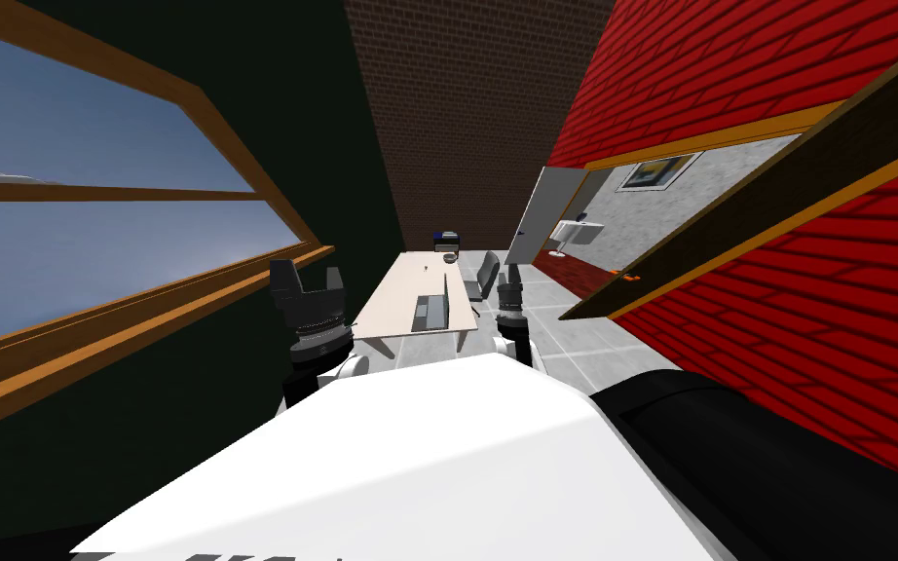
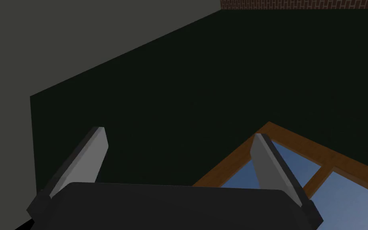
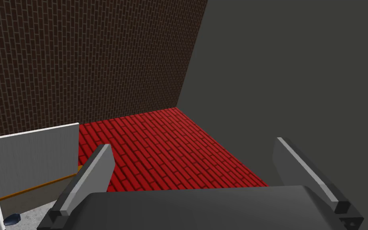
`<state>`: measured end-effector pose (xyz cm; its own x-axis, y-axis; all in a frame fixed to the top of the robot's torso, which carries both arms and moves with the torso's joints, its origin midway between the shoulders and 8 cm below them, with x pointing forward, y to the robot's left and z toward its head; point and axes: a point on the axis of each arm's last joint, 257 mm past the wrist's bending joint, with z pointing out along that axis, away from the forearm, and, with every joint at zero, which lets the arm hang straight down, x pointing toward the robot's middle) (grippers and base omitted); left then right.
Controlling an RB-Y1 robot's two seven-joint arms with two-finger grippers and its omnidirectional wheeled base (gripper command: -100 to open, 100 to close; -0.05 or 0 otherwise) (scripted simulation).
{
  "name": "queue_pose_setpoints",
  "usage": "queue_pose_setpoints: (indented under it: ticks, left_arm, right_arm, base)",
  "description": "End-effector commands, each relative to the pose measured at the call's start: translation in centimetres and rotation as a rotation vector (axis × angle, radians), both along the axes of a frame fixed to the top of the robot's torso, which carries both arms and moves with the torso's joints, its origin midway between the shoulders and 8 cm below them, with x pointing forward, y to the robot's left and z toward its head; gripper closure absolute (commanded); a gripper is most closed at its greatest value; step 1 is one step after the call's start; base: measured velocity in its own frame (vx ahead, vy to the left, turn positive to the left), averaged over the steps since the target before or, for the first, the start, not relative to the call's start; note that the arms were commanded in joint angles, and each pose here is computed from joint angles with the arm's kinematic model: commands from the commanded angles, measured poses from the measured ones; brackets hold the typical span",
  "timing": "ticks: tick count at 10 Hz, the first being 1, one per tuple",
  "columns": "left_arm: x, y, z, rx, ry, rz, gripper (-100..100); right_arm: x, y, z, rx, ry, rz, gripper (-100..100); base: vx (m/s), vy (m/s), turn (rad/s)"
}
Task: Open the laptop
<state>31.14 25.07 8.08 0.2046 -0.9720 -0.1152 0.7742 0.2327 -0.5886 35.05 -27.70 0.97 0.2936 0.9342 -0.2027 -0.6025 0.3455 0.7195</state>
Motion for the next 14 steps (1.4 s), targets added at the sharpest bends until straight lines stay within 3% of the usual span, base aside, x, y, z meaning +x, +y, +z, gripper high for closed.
queue_pose_setpoints:
  ticks: [1, 9, 10, 14]
  left_arm:
    - [0.0, 0.0, 0.0, 0.0, 0.0, 0.0, 0]
    - [0.0, 0.0, 0.0, 0.0, 0.0, 0.0, 0]
    - [0.0, 0.0, 0.0, 0.0, 0.0, 0.0, 0]
    - [0.0, 0.0, 0.0, 0.0, 0.0, 0.0, 0]
  right_arm:
    - [0.0, 0.0, 0.0, 0.0, 0.0, 0.0, 0]
    - [0.0, 0.0, 0.0, 0.0, 0.0, 0.0, 0]
    - [0.2, 0.4, -0.2, -0.058, 0.014, 0.012, -100]
    - [0.7, 1.1, -1.1, -0.201, 0.053, 0.016, -100]
  base:
    - [0.0, 0.0, 0.0]
    - [0.0, 0.0, 0.0]
    - [0.006, 0.012, 0.006]
    - [-0.002, 0.027, 0.007]
